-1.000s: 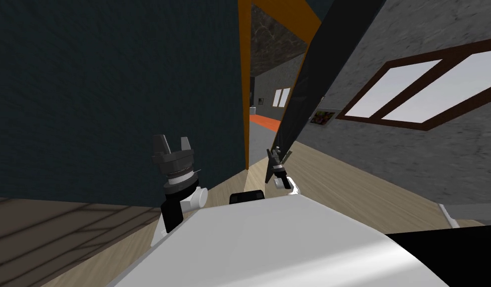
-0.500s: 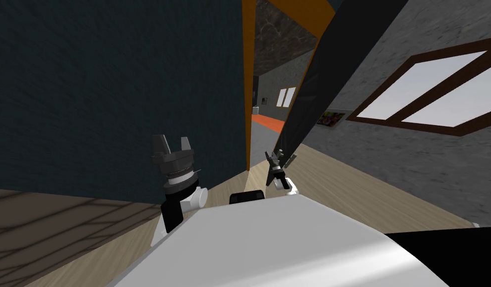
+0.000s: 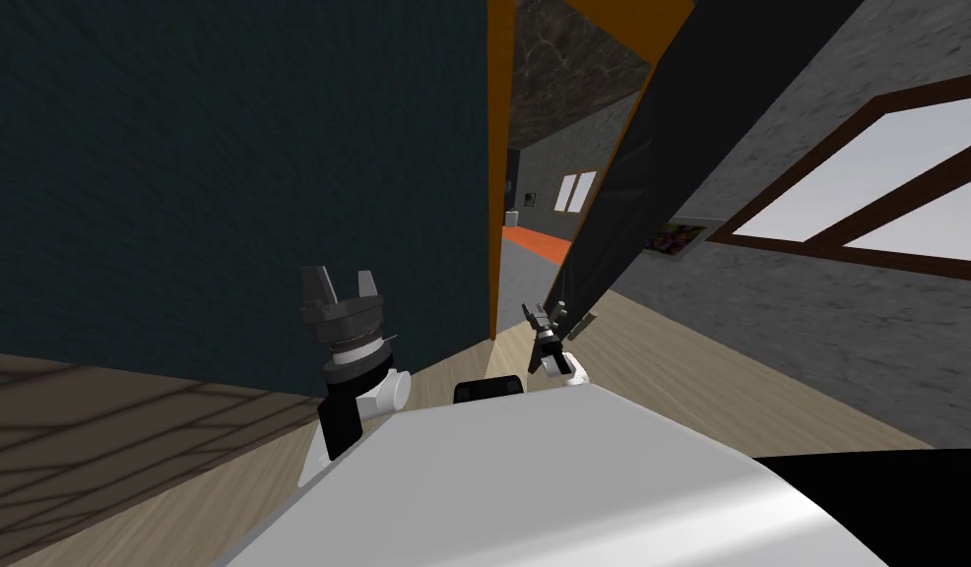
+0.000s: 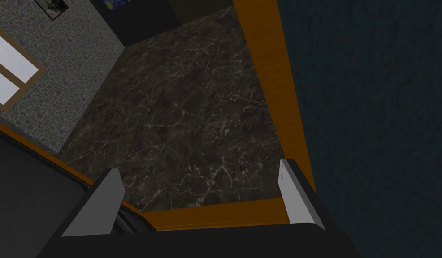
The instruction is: Pull the door open
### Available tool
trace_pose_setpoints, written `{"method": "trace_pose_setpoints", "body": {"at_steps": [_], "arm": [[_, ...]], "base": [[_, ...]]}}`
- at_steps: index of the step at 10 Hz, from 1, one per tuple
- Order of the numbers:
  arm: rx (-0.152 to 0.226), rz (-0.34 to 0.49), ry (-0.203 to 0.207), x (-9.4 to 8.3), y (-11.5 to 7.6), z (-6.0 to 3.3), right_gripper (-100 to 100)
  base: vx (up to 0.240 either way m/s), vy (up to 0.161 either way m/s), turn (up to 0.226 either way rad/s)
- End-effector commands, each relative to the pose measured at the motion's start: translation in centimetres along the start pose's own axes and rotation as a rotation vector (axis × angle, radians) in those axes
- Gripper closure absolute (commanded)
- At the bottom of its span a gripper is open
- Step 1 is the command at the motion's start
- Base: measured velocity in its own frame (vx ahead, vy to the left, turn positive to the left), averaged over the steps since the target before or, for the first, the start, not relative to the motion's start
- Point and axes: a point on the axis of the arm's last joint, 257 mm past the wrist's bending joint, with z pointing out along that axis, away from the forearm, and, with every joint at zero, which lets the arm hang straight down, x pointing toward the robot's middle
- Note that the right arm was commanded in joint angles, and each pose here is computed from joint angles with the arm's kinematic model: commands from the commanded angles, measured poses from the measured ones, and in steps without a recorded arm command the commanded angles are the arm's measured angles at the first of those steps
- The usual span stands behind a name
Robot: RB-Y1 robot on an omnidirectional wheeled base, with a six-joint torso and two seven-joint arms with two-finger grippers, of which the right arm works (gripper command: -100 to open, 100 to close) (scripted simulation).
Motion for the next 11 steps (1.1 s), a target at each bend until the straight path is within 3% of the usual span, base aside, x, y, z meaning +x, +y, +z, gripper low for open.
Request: {"method": "trace_pose_setpoints", "body": {"at_steps": [1, 10, 11], "arm": [[0.004, -0.02, 0.015, 0.7, -0.4, -0.11, -100], [0.016, -0.215, 0.164, 7.0, -2.6, -1.86, -100], [0.016, -0.215, 0.164, 7.0, -2.6, -1.86, -100]], "base": [[0.049, -0.034, 0.044], [0.063, -0.047, 0.097], [0.051, -0.037, 0.036]]}}
